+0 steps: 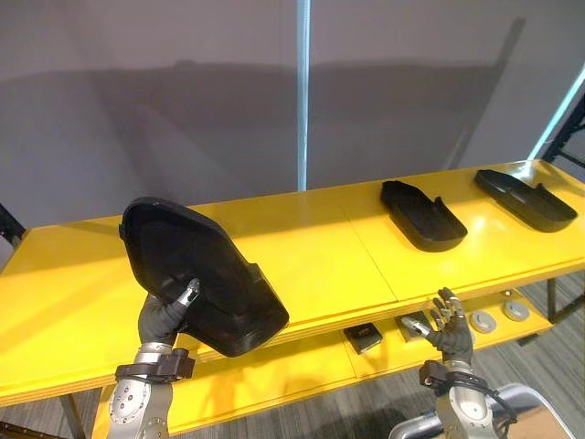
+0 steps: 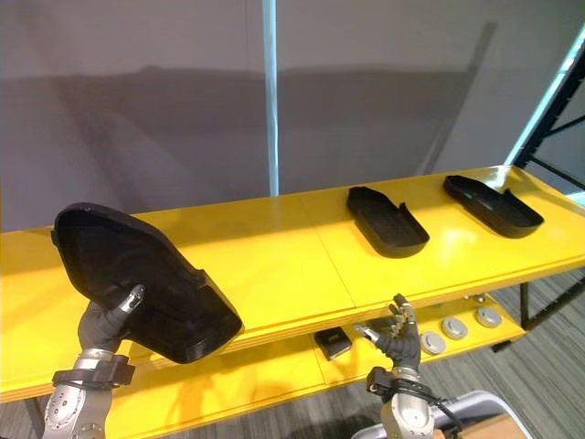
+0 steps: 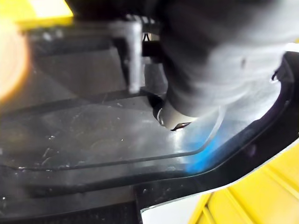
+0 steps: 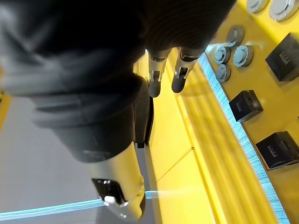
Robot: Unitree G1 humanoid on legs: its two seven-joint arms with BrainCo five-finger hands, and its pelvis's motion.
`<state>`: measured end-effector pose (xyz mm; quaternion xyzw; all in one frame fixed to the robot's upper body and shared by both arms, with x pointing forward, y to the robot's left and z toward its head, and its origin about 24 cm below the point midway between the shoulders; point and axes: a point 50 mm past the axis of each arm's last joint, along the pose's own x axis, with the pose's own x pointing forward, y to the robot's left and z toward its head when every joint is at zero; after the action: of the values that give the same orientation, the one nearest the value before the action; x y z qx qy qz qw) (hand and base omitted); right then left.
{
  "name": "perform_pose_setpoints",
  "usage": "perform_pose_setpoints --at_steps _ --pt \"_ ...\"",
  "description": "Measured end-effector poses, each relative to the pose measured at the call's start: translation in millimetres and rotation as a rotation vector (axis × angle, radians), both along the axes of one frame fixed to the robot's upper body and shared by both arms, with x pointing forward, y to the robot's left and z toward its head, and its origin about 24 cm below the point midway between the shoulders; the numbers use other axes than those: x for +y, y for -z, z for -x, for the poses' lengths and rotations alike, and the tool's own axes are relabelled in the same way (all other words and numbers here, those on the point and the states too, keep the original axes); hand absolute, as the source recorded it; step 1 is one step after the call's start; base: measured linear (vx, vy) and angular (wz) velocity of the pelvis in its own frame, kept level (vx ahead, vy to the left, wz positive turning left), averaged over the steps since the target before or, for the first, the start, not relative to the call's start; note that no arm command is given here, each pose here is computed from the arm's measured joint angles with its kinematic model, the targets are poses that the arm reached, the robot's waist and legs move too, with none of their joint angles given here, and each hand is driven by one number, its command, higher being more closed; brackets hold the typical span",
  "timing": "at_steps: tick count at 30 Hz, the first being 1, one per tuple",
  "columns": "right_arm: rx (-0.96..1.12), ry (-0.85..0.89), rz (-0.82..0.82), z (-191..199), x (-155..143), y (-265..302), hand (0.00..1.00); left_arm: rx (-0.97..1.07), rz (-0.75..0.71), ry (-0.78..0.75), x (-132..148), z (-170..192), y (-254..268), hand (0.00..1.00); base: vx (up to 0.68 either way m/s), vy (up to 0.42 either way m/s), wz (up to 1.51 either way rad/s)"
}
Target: Walk over and take plastic housings, then place them on the shelf
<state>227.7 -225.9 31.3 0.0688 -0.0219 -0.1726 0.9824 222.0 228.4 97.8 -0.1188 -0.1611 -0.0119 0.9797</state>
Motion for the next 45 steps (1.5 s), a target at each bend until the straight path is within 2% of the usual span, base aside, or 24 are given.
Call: perform_pose_setpoints --at_steps 5,9,14,18,21,26,33,39,45 --pt "-0.05 0.005 0.035 -2 -6 -13 0.0 -0.041 0.004 0.073 -11 -16 -15 1.0 0.02 0.018 0.15" --pt "-0.049 -0.001 0.026 2 -5 -12 0.0 0.0 -0.002 0.145 -17 -27 -21 1.0 -0.04 0.004 -0.14" --pt "-0.015 -0.076 0.045 20 -1 -5 0.0 0.187 0.096 0.2 -2 -53 -7 1.0 -0.1 -0.004 -0.24" --pt "0.028 -0.199 0.056 29 9 3 0.0 0.327 0.255 0.205 10 -77 11 1.0 -0.09 0.003 -0.25" --pt "0.059 -0.301 0.08 31 16 7 0.0 0.43 0.32 0.18 14 -90 29 1.0 -0.03 0.029 -0.28" --pt "0.065 -0.394 0.098 34 25 5 0.0 0.52 0.345 0.12 27 -96 44 1.0 0.01 0.017 -0.15" --pt "0.041 -0.48 0.123 28 38 -3 0.0 0.409 0.217 0.106 32 -121 -4 1.0 -0.09 -0.013 -0.01" --pt "-0.026 -0.579 0.122 26 63 -17 0.0 0.269 0.072 -0.072 51 -139 -71 1.0 -0.08 -0.018 -0.04" --pt "-0.046 -0.6 0.082 28 79 -20 0.0 0.107 -0.02 -0.237 68 -142 -143 1.0 -0.07 0.003 0.07"
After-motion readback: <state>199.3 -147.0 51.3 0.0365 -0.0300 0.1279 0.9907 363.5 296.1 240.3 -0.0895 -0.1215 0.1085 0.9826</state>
